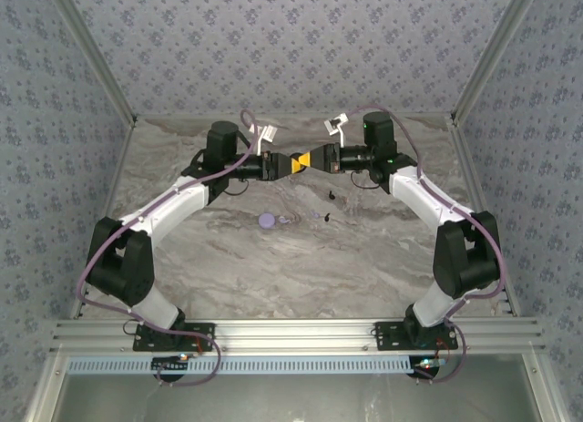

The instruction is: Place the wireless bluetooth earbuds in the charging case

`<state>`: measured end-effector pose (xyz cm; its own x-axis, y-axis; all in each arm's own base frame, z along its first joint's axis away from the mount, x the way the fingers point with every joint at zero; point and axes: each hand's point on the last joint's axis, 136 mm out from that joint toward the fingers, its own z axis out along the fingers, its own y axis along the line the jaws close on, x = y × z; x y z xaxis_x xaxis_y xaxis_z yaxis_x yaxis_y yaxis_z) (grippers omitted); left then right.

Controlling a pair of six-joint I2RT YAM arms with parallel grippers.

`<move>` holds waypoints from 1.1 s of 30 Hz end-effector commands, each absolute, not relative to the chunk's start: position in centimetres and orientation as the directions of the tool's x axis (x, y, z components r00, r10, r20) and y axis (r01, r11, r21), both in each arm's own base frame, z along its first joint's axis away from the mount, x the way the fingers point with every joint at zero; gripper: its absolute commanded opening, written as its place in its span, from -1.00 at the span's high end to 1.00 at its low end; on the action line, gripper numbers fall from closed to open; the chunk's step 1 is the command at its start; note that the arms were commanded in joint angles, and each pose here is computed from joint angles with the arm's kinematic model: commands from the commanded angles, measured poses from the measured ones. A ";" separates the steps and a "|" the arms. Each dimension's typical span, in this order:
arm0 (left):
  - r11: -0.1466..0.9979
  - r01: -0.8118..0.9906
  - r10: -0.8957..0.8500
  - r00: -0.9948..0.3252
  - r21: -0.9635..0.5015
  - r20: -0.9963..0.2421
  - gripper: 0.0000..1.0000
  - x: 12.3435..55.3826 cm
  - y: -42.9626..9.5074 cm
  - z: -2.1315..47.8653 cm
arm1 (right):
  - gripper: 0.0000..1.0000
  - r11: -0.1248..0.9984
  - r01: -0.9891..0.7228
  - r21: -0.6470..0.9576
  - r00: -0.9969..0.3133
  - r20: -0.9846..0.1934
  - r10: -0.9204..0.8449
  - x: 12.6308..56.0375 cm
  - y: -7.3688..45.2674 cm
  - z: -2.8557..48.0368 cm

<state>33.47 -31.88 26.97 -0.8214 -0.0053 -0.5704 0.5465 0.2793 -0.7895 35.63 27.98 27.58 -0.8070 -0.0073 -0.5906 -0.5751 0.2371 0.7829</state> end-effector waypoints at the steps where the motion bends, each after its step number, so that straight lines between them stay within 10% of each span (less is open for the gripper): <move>1: 0.250 0.605 -0.030 -0.775 -0.756 -0.631 0.50 33.3 -31.9 29.5 | 0.63 0.197 -0.633 0.749 -0.766 -0.642 -0.021 34.5 28.3 30.3; 13: 0.312 0.677 -0.005 -0.700 -0.666 -0.714 0.58 33.5 -31.4 29.3 | 0.10 0.429 -0.614 0.663 -0.737 -0.676 -0.012 34.8 25.9 29.9; 33: 0.218 0.944 0.097 -0.275 -0.249 -0.957 0.48 30.4 -32.4 30.2 | -0.11 0.488 -0.679 0.549 -0.691 -0.703 -0.171 32.0 26.5 29.7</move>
